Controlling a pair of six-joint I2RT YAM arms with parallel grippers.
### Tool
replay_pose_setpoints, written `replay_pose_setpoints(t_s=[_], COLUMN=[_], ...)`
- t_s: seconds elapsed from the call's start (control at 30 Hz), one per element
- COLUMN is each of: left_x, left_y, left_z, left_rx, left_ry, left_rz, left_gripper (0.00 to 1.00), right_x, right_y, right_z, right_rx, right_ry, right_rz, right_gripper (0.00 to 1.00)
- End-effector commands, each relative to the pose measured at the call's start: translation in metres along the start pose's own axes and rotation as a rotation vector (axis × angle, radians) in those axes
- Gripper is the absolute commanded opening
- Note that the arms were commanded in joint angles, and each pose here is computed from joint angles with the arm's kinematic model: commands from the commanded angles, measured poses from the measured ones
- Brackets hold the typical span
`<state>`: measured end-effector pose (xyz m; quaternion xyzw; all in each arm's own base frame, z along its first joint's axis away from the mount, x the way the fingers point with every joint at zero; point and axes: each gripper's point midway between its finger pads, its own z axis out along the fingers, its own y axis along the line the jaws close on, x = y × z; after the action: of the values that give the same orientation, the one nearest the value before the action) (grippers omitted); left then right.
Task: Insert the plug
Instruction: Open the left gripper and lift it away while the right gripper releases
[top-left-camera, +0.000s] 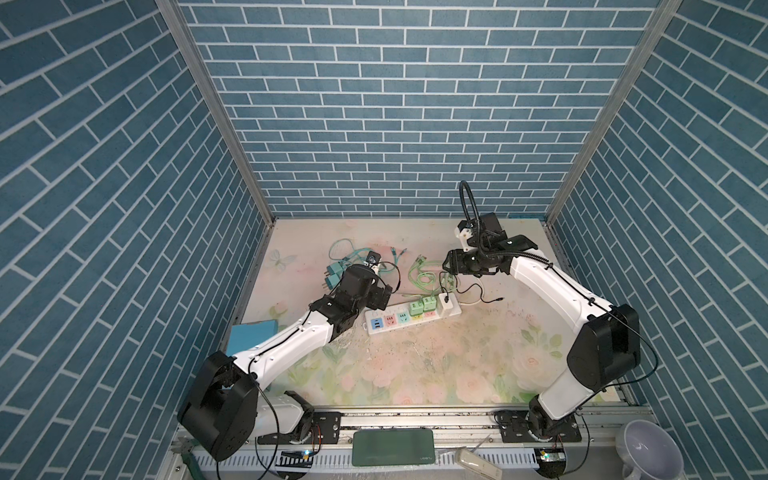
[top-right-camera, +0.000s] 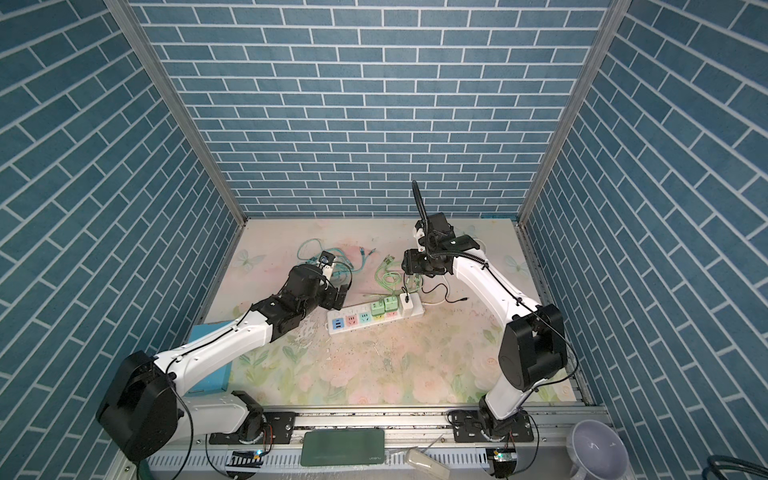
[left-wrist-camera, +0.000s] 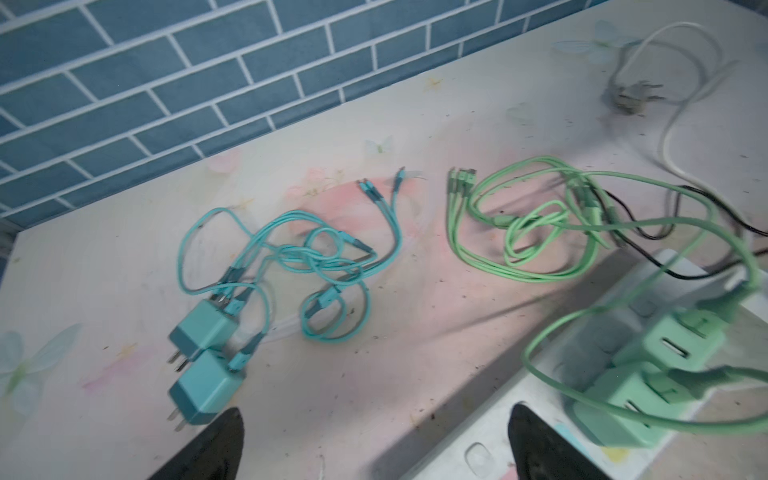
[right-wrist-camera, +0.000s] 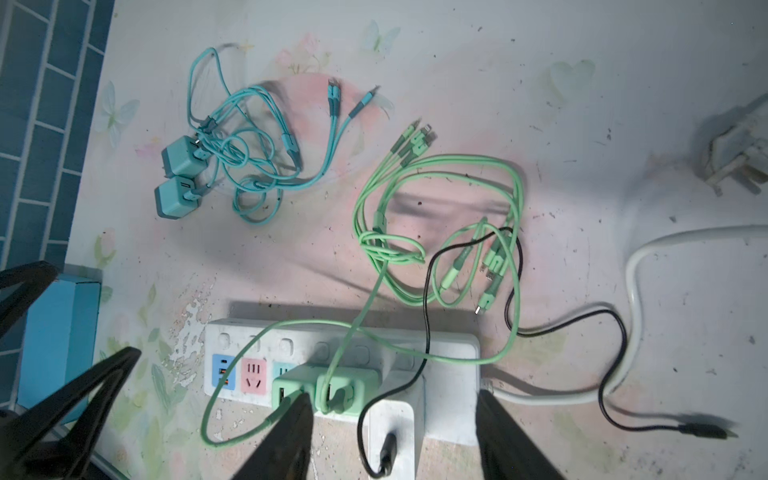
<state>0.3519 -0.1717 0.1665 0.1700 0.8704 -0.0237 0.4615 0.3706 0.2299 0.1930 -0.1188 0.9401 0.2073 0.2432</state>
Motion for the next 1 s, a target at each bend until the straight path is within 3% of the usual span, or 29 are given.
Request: replay_pose_setpoints(t_s=[0.0, 0.2, 0.3, 0.43, 0.53, 0.77, 0.97], left_x=[0.023, 0.038, 0.047, 0.054, 0.058, 0.079, 0.088], left_y=[0.04, 0.109, 0.125, 0.124, 0.115, 0.107, 0.108], left_z=[0.009, 0.038, 0.051, 0.067, 0.083, 0.097, 0.101], left_rx=[-0.151, -0.275, -0.284, -0.239, -0.171, -0.098, -0.087], left_ry=[0.167, 0.404, 0.51, 0.626, 0.649, 0.774, 0.795], left_rz=[-0.02, -0.145, -0.103, -0.01, 0.036, 0.095, 0.093], left_gripper=[1.0, 1.0, 1.0, 0.98, 0.93, 0.79, 0.75], right_x=[-0.022, -0.033, -0.037, -0.038, -0.035, -0.026, -0.024], right_y=[-0.002, -0.017, -0.025, -0.03, -0.033, -0.04, -0.041], right_z=[-0.005, 0.004, 0.007, 0.01, 0.012, 0.013, 0.014], right_rx=[-0.025, -0.042, -0.044, -0.047, -0.046, -0.033, -0.036], right_ry=[-0.039, -0.013, -0.005, 0.001, 0.011, 0.026, 0.028], right_rz=[-0.02, -0.003, 0.01, 0.019, 0.026, 0.039, 0.045], right_gripper=[0.62, 0.62, 0.61, 0.61, 0.6, 0.59, 0.58])
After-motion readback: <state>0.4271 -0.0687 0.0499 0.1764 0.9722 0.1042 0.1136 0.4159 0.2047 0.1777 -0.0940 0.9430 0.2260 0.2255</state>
